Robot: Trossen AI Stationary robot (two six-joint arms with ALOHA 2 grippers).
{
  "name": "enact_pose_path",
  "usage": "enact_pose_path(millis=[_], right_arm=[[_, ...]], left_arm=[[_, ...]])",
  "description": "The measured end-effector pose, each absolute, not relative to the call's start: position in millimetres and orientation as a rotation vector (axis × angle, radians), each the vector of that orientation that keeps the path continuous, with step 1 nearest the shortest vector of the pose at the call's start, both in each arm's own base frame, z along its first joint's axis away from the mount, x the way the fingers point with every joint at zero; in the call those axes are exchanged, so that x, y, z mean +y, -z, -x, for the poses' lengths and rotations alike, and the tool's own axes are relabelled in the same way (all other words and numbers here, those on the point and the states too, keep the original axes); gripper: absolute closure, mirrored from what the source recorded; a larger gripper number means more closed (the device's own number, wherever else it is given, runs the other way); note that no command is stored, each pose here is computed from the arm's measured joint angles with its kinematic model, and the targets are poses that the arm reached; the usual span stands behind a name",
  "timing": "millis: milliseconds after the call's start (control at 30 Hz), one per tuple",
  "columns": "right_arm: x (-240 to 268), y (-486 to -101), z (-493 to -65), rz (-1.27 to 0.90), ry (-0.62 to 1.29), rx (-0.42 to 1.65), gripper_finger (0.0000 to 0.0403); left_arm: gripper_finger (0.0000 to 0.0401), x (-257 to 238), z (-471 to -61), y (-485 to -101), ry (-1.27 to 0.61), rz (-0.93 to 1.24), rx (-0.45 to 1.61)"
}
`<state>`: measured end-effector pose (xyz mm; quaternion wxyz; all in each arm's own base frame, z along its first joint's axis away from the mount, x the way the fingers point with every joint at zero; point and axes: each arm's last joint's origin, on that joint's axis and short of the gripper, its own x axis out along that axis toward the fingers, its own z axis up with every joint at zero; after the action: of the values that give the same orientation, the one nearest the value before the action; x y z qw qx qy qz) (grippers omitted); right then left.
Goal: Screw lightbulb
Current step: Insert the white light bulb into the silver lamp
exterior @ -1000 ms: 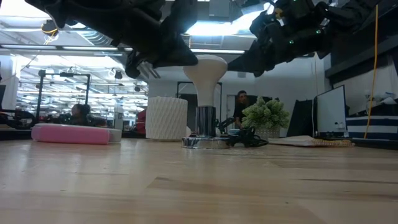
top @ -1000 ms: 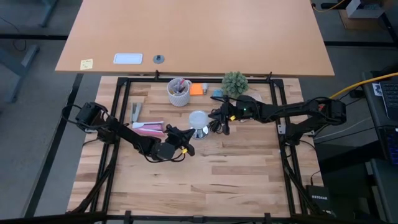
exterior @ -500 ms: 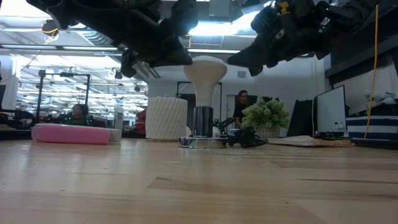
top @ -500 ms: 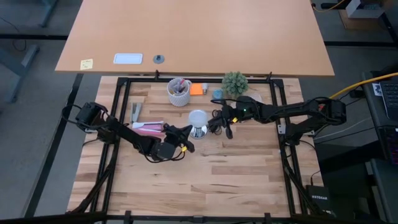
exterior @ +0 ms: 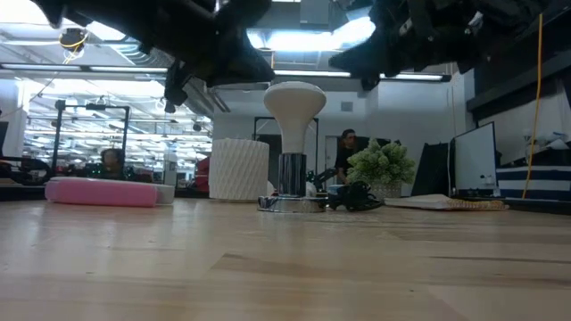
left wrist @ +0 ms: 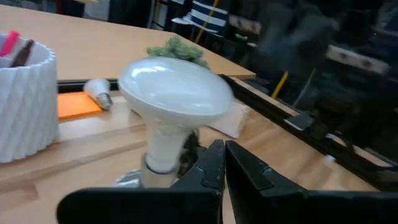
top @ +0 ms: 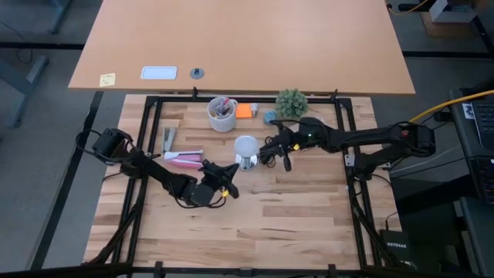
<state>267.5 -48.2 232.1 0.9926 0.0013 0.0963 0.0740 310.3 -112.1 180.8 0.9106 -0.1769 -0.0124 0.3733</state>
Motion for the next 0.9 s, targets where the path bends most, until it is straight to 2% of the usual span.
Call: enact_pose_path(millis=[167, 300, 900], right_arm=[[-52, -245, -261, 0.069, 0.044, 0.149, 0.0400], [-55, -242, -262, 0.113, 0.118, 0.167, 0.0400], [-59, -217, -279, 0.130, 0.122, 0.222, 0.0400]], left_arm=[[0.0396, -118, -308, -181, -0.746, 0.390, -0.030], [0.0396, -112, -311, -181, -0.733, 0.398, -0.019], [0.0396, -85, -322, -180, -0.738, 0.391, 0.009]])
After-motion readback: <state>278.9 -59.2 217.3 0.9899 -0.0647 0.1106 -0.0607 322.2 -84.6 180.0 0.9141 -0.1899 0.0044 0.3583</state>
